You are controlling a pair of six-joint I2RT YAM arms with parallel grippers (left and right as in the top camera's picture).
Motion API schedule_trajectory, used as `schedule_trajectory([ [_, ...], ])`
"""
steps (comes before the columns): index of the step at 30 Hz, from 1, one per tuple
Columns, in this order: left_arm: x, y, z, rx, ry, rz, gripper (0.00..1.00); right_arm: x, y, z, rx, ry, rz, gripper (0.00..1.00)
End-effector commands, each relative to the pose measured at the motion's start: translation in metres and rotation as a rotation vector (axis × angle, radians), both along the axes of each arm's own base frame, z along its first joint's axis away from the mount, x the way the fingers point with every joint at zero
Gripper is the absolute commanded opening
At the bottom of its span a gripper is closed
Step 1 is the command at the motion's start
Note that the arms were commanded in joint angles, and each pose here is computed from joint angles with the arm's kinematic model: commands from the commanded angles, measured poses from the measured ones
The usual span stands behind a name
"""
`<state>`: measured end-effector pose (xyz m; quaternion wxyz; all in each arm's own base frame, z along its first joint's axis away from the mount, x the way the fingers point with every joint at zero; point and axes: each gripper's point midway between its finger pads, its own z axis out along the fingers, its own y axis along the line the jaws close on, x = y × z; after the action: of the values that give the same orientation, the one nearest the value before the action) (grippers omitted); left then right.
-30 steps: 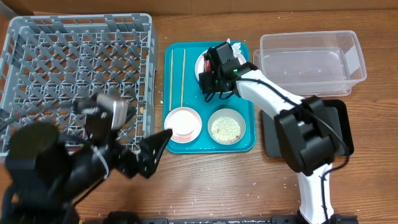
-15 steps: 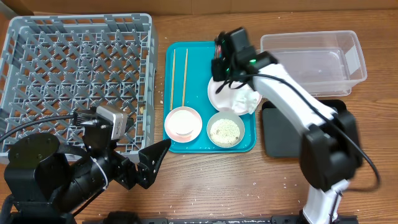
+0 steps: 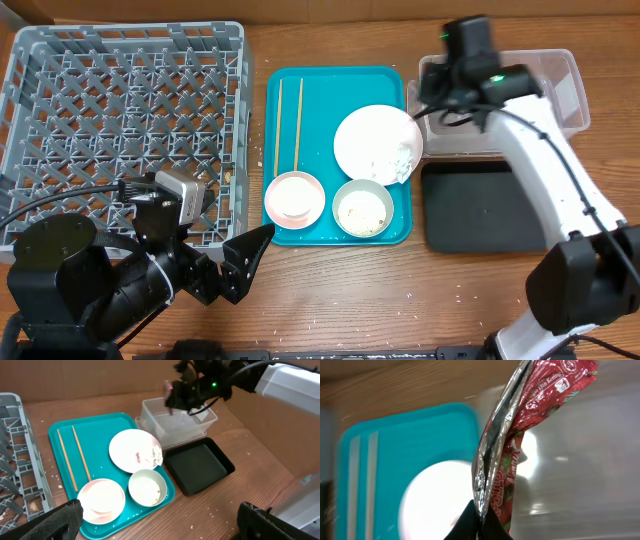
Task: Sort waste into correct bins and load items into the dishwasher
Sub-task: 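Grasp the red wrapper with the right gripper, drop it in the clear bin, then grasp the white tissue with the right gripper, drop it in the bin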
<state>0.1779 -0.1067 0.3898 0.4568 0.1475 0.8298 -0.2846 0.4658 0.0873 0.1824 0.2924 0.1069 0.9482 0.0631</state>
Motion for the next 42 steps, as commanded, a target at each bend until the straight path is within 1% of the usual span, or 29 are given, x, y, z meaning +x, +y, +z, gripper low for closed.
schedule_trajectory([
  [1, -0.001, 0.001, 0.004, 0.016, -0.028, -0.002, 1.00, 0.010, -0.031, -0.019, -0.045, 0.031, -0.041, 0.48],
  [2, -0.001, 0.001, 0.004, 0.016, -0.028, -0.002, 1.00, 0.011, -0.031, -0.019, -0.052, 0.031, 0.005, 0.62],
  [3, -0.001, 0.001, 0.004, 0.016, -0.028, -0.002, 1.00, 0.010, -0.027, -0.015, -0.048, 0.024, 0.046, 0.67],
  [4, -0.001, 0.001, 0.004, 0.016, -0.028, -0.002, 1.00, 0.006, -0.020, -0.005, -0.033, 0.012, 0.082, 0.68],
  [7, -0.001, 0.001, 0.004, 0.016, -0.028, -0.002, 1.00, -0.010, 0.006, 0.013, 0.034, 0.008, 0.159, 0.67],
  [10, -0.001, 0.001, 0.004, 0.016, -0.028, -0.002, 1.00, -0.029, 0.042, 0.014, 0.071, 0.044, 0.252, 0.64],
  [14, -0.001, 0.001, 0.004, 0.016, -0.028, -0.002, 1.00, -0.058, 0.077, -0.011, 0.032, 0.153, 0.330, 0.63],
  [16, -0.001, 0.001, 0.004, 0.016, -0.028, -0.002, 1.00, -0.068, 0.080, -0.031, -0.044, 0.199, 0.297, 0.63],
  [17, -0.001, 0.001, 0.004, 0.016, -0.028, -0.002, 1.00, -0.069, 0.073, -0.047, -0.130, 0.209, 0.244, 0.65],
  [19, -0.001, 0.001, 0.004, 0.016, -0.028, -0.002, 1.00, -0.068, 0.065, -0.064, -0.218, 0.210, 0.198, 0.67],
  [23, -0.001, 0.001, 0.004, 0.016, -0.027, -0.002, 1.00, -0.062, 0.055, -0.092, -0.308, 0.218, 0.168, 0.71],
  [27, -0.001, 0.001, 0.004, 0.016, -0.027, -0.002, 1.00, -0.058, 0.054, -0.112, -0.299, 0.248, 0.166, 0.73],
  [28, -0.001, 0.001, 0.004, 0.016, -0.027, -0.002, 1.00, -0.059, 0.056, -0.116, -0.290, 0.261, 0.172, 0.72],
  [32, -0.003, 0.001, 0.002, 0.016, -0.016, -0.002, 1.00, -0.067, 0.071, -0.129, -0.209, 0.314, 0.217, 0.56],
  [34, -0.004, 0.001, 0.000, 0.016, -0.008, -0.002, 1.00, -0.071, 0.079, -0.133, -0.172, 0.333, 0.237, 0.53],
  [36, -0.004, 0.001, 0.000, 0.016, -0.007, -0.002, 1.00, -0.074, 0.085, -0.138, -0.139, 0.353, 0.254, 0.45],
  [37, -0.004, 0.001, 0.000, 0.017, -0.007, -0.002, 1.00, -0.076, 0.087, -0.140, -0.125, 0.364, 0.260, 0.44],
  [40, -0.004, 0.001, 0.000, 0.016, -0.007, -0.002, 1.00, -0.081, 0.092, -0.144, -0.078, 0.395, 0.234, 0.45],
  [42, -0.004, 0.001, 0.000, 0.016, -0.007, -0.002, 1.00, -0.082, 0.092, -0.145, -0.064, 0.405, 0.199, 0.64],
])
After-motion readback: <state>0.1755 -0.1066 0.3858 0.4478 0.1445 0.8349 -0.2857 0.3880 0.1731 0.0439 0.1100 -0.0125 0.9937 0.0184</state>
